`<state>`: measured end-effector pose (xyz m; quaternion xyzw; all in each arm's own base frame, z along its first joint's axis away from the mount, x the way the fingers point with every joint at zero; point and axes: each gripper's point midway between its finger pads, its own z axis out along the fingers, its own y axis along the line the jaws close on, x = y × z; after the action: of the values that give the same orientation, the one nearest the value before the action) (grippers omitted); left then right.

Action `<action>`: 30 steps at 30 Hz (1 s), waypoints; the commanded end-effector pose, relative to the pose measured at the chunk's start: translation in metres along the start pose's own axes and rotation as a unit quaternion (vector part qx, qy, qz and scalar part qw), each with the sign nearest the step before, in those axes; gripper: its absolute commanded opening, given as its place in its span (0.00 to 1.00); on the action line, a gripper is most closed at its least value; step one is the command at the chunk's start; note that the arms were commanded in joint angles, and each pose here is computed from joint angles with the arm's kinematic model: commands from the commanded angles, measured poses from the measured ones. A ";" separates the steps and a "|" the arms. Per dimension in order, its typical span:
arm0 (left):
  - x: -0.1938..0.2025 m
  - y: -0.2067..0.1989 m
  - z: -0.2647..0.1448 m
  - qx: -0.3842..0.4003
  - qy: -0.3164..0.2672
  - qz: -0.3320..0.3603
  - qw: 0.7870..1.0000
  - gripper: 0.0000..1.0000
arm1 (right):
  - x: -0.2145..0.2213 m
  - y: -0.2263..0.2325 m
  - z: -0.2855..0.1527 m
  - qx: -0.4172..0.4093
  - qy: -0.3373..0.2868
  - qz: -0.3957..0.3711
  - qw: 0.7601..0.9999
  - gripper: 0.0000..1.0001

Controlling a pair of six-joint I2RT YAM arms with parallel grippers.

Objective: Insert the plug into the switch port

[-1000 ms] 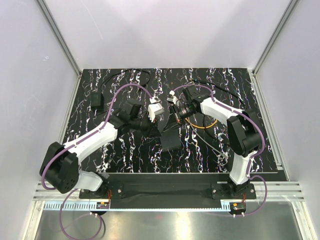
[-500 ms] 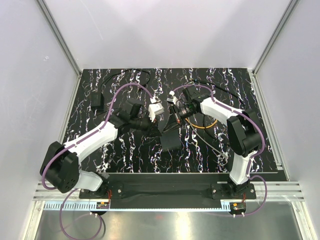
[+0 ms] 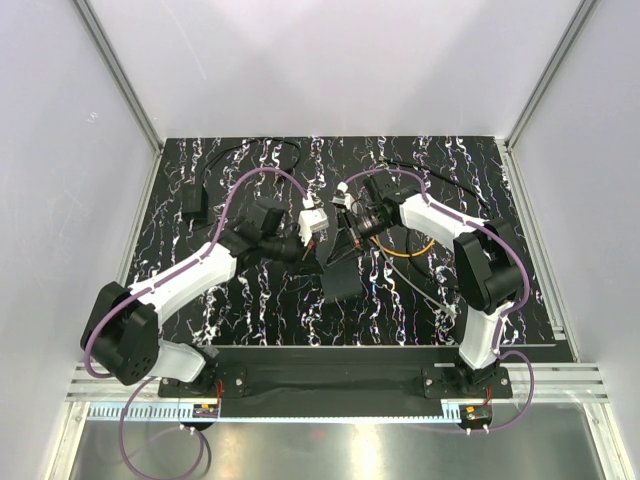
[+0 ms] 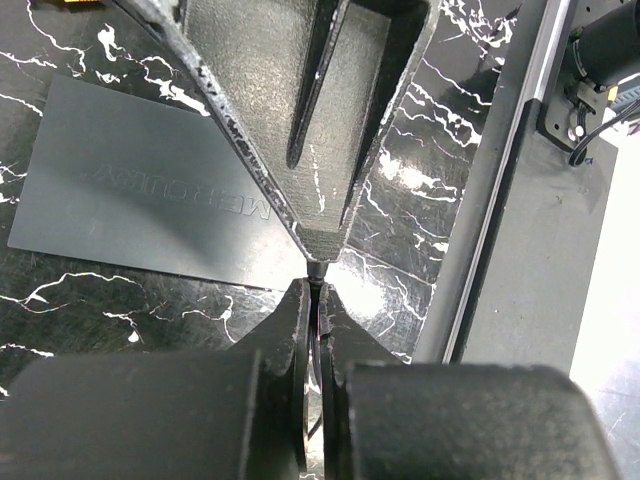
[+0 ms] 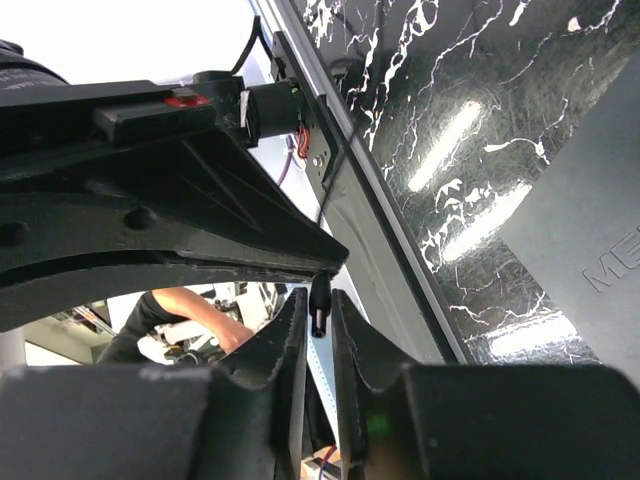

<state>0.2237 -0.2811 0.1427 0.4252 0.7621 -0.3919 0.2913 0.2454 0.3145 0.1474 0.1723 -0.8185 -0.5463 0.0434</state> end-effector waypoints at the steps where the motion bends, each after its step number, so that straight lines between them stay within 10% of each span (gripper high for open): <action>1: -0.005 -0.008 -0.001 0.021 -0.006 0.030 0.999 0.00 | -0.008 0.015 -0.001 -0.003 0.000 -0.034 0.999 0.21; 5: 0.025 -0.005 -0.005 0.005 0.028 0.031 0.999 0.00 | -0.013 0.002 -0.007 0.036 -0.014 -0.029 0.999 0.55; 18: 0.094 0.040 -0.005 -0.078 0.177 0.015 0.981 0.00 | -0.015 -0.101 -0.061 0.248 -0.082 0.029 0.965 0.59; 30: 0.098 0.052 0.022 -0.070 0.211 -0.005 0.975 0.00 | 0.006 -0.130 -0.041 0.229 -0.040 0.079 0.969 0.58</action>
<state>0.2081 -0.2274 0.0253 0.4680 0.8421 -0.2397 0.1202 0.2821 0.2284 0.0495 0.0841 -0.9367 -0.3397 0.0107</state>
